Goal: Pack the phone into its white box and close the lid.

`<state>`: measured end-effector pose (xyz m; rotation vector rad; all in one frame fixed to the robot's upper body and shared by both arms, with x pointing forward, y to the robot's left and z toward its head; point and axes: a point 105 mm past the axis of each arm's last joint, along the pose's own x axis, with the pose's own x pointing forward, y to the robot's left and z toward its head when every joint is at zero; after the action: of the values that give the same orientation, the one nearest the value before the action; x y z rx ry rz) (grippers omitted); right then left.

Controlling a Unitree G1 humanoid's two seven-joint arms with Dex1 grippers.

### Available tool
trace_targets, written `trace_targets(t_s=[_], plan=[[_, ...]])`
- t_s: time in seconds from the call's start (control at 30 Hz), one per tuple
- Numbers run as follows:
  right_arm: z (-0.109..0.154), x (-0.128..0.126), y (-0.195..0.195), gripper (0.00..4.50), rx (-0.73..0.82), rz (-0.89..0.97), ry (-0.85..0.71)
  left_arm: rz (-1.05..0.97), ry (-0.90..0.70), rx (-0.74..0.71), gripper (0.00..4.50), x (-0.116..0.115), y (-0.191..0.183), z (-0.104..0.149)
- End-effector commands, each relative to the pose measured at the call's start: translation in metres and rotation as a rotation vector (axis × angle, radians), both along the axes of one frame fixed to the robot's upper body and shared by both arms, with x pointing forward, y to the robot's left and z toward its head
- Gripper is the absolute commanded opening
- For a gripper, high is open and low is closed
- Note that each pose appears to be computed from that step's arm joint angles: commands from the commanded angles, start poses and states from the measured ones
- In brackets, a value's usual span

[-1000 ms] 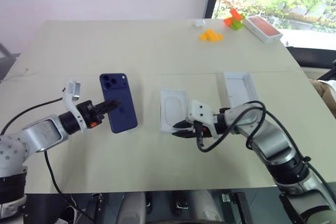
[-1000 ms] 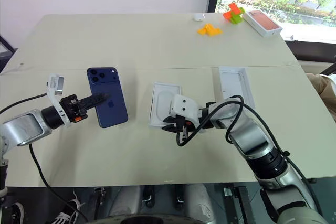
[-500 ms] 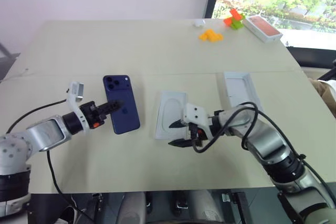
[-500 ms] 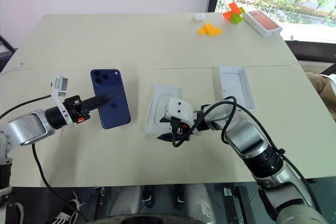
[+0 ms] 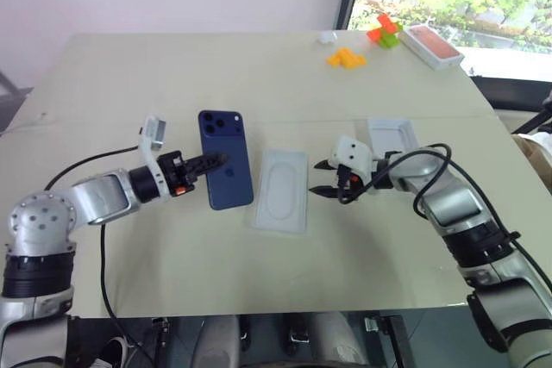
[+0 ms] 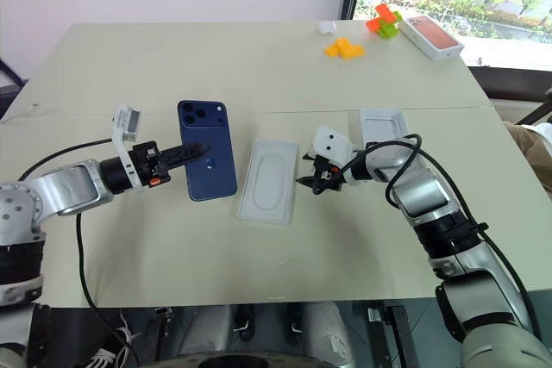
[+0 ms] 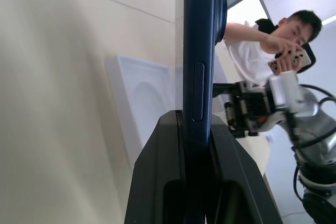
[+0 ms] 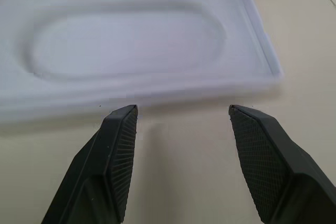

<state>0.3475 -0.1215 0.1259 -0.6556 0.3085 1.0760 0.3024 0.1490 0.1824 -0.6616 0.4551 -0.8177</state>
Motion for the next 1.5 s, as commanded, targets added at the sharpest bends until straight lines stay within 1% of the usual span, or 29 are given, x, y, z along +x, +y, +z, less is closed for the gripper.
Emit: trace_targets(t_s=[0.03, 0.07, 0.1, 0.23, 0.33, 0.43, 0.47, 0.67, 0.77, 0.87, 0.93, 1.1, 1.23, 1.3, 1.33, 1.4, 1.47, 1.5], plan=[[0.015, 0.007, -0.001, 2.66, 0.004, 0.012, -0.068, -0.041, -0.043, -0.014, 0.00, -0.002, -0.008, 0.011], [0.015, 0.007, -0.003, 2.38, 0.005, 0.010, -0.066, -0.042, -0.041, -0.011, 0.00, -0.001, -0.009, 0.010], [0.014, 0.007, -0.006, 2.00, -0.004, 0.012, -0.064, -0.042, -0.041, -0.010, 0.00, -0.001, -0.009, 0.010], [0.005, 0.014, -0.012, 0.01, -0.072, -0.007, -0.114, -0.041, -0.040, -0.019, 0.00, -0.001, -0.009, 0.010], [0.003, 0.018, -0.004, 0.01, -0.056, -0.019, -0.117, -0.044, -0.037, -0.022, 0.00, -0.001, -0.011, 0.009], [-0.004, 0.022, 0.005, 0.01, -0.112, -0.001, -0.170, -0.046, -0.038, -0.022, 0.00, -0.001, -0.013, 0.009], [-0.005, 0.024, 0.008, 0.01, -0.105, -0.006, -0.174, -0.045, -0.038, -0.026, 0.00, -0.001, -0.013, 0.009], [-0.002, 0.028, 0.021, 0.01, -0.080, 0.003, -0.194, -0.045, -0.034, -0.035, 0.00, -0.001, -0.018, 0.008], [-0.003, 0.030, 0.018, 0.01, -0.089, -0.009, -0.198, -0.048, -0.026, -0.033, 0.00, -0.003, -0.020, 0.005], [0.000, 0.032, 0.019, 0.01, -0.063, -0.021, -0.193, -0.050, -0.019, -0.032, 0.00, -0.003, -0.021, 0.003], [0.001, 0.035, 0.017, 0.01, -0.102, -0.018, -0.219, -0.051, -0.017, -0.029, 0.00, -0.003, -0.021, 0.002], [0.004, 0.041, 0.000, 0.01, -0.141, -0.055, -0.243, -0.044, 0.005, -0.022, 0.00, -0.002, -0.021, -0.003], [0.020, 0.037, -0.006, 0.01, -0.002, -0.072, -0.194, -0.055, 0.059, -0.026, 0.00, 0.000, -0.027, -0.011], [0.035, 0.035, -0.010, 0.01, 0.125, -0.087, -0.167, -0.057, 0.084, -0.066, 0.00, 0.002, -0.030, -0.011], [0.042, 0.031, -0.012, 0.26, 0.179, -0.069, -0.153, -0.057, 0.096, -0.062, 0.00, 0.003, -0.032, -0.013], [0.046, 0.022, -0.016, 0.82, 0.199, -0.019, -0.164, -0.063, 0.110, -0.064, 0.00, 0.004, -0.035, -0.015], [0.052, 0.013, -0.018, 1.79, 0.243, 0.012, -0.170, -0.073, 0.123, -0.079, 0.00, 0.004, -0.039, -0.015], [0.056, 0.005, -0.017, 2.44, 0.276, 0.047, -0.158, -0.077, 0.142, -0.094, 0.00, 0.005, -0.041, -0.016]])
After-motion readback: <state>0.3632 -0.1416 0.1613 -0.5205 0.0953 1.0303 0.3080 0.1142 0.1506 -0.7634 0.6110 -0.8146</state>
